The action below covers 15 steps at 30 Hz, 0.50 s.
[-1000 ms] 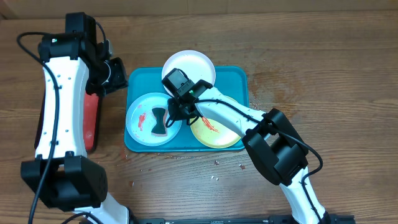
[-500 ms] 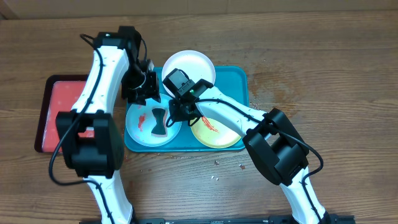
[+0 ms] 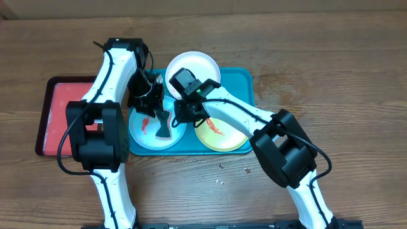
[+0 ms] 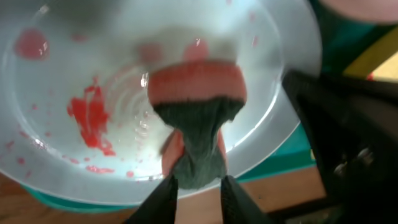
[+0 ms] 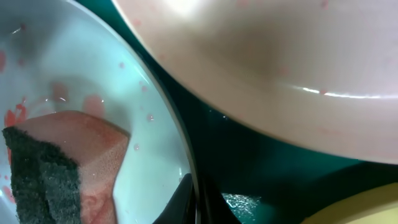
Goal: Clean dirty plates on tray and stack at the side
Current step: 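Scrub the light blue plate with the sponge in the left gripper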
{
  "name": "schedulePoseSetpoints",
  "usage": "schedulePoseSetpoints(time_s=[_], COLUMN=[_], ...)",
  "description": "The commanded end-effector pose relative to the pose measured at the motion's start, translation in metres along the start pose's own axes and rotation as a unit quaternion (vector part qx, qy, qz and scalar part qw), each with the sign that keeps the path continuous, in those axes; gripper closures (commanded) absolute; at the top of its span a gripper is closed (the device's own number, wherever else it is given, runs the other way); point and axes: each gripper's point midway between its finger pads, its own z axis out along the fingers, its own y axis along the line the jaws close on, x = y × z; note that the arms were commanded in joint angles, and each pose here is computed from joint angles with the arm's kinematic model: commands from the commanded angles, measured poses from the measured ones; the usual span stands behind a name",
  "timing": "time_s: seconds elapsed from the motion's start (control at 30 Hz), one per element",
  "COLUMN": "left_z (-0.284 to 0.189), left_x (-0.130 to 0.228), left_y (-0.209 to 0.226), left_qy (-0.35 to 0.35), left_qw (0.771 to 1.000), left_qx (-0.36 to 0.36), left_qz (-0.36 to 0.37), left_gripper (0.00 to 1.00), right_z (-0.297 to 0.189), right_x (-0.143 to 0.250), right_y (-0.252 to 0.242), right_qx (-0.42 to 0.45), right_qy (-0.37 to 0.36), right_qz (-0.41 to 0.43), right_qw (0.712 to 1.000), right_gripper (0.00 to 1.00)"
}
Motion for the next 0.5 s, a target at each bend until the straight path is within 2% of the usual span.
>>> schedulePoseSetpoints(time_s=[0.0,0.03,0.2,0.3,0.4,0.47], left_z=[-0.001,-0.004,-0.021,-0.026,-0.025,-0.023], left_x=[0.008,0.011,0.025,0.033,0.043,0.045], left_y=[0.008,0.009,0.015,0.014,0.014,0.014], left_qy=[0.016,0.02,0.019,0.006,-0.014,-0.035], left_qw=[1.0,0.999,0.999,1.0,1.0,0.999], left_qx=[0.015,0.019,0.025,0.025,0.025,0.024], left_qz=[-0.019,-0.023,-0.024,-0.015,-0.007,-0.001], left_gripper=[0.65,0.62,0.56,0.54,0.53,0.41], right_z=[0.003,0.003,0.003,0.003,0.003,0.003], right_x=[-0.005,-0.005,-0.007,-0.01,-0.011,-0.011], right_y=[-0.012,-0.012,-0.011,-0.009,-0.008,-0.009], right_qx=[0.016,0.016,0.013,0.009,0.008,0.01], right_qy=[-0.004,-0.004,-0.009,-0.015,-0.017,-0.018], right_qz=[-0.003,-0.003,-0.003,-0.005,-0.022,-0.022], right_qw=[1.0,1.0,1.0,1.0,1.0,1.0], right_gripper=[0.96,0.96,0.91,0.82,0.82,0.82])
